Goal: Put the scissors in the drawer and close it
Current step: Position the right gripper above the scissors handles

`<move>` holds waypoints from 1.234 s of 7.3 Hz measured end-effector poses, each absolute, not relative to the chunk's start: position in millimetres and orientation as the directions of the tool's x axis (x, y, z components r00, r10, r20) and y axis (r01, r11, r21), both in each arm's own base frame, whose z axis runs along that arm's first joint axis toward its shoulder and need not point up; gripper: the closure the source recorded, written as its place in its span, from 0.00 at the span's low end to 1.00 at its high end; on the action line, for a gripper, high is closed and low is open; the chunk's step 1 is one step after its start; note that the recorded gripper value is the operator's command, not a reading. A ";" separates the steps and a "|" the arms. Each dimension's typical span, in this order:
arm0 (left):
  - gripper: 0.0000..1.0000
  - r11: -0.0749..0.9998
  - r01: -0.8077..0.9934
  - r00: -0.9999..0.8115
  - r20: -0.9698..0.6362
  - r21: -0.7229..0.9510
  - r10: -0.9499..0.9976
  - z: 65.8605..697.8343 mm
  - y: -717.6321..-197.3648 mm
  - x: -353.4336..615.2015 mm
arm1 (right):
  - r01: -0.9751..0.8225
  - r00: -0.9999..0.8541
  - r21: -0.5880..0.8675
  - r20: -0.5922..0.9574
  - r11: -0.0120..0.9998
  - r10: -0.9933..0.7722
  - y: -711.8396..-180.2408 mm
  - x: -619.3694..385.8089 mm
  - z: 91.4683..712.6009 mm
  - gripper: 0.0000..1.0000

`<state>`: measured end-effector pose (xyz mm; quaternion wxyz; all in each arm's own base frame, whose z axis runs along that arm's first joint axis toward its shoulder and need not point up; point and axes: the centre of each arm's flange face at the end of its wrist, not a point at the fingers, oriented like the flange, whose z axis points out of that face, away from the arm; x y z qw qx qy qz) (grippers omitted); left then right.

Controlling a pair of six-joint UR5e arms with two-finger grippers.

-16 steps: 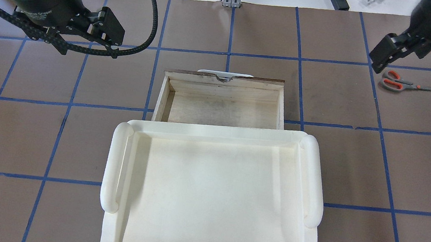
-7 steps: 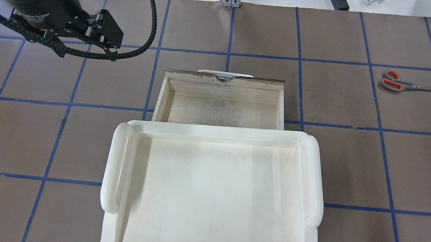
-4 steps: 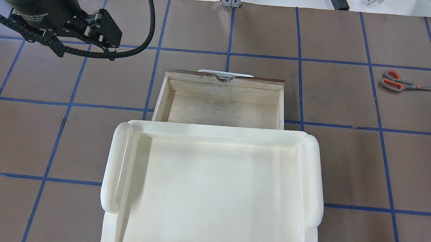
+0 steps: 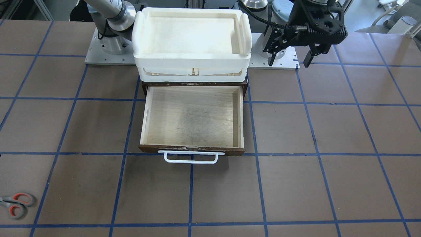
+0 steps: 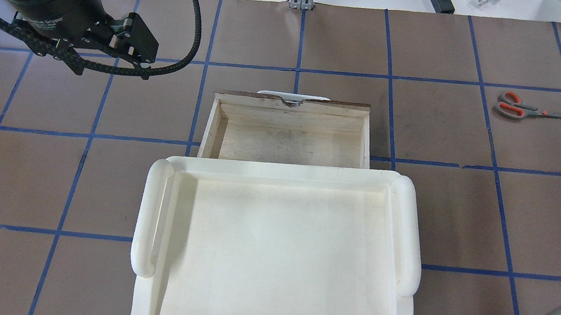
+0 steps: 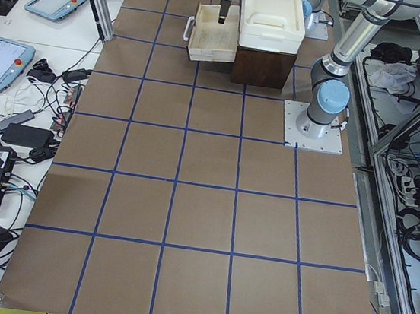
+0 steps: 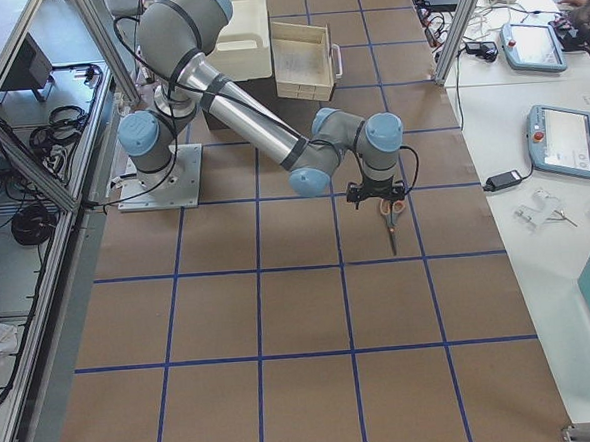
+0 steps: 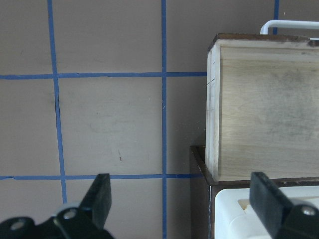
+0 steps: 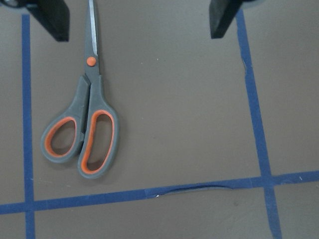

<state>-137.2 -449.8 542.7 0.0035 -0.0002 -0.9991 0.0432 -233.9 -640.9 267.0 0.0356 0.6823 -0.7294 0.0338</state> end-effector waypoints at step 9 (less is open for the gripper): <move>0.00 0.996 0.003 -0.999 -0.037 -0.094 -0.001 541.7 -437.6 -131.8 | -1.000 -0.024 0.010 0.109 0.026 -0.994 -677.5 -263.1 202.2 0.02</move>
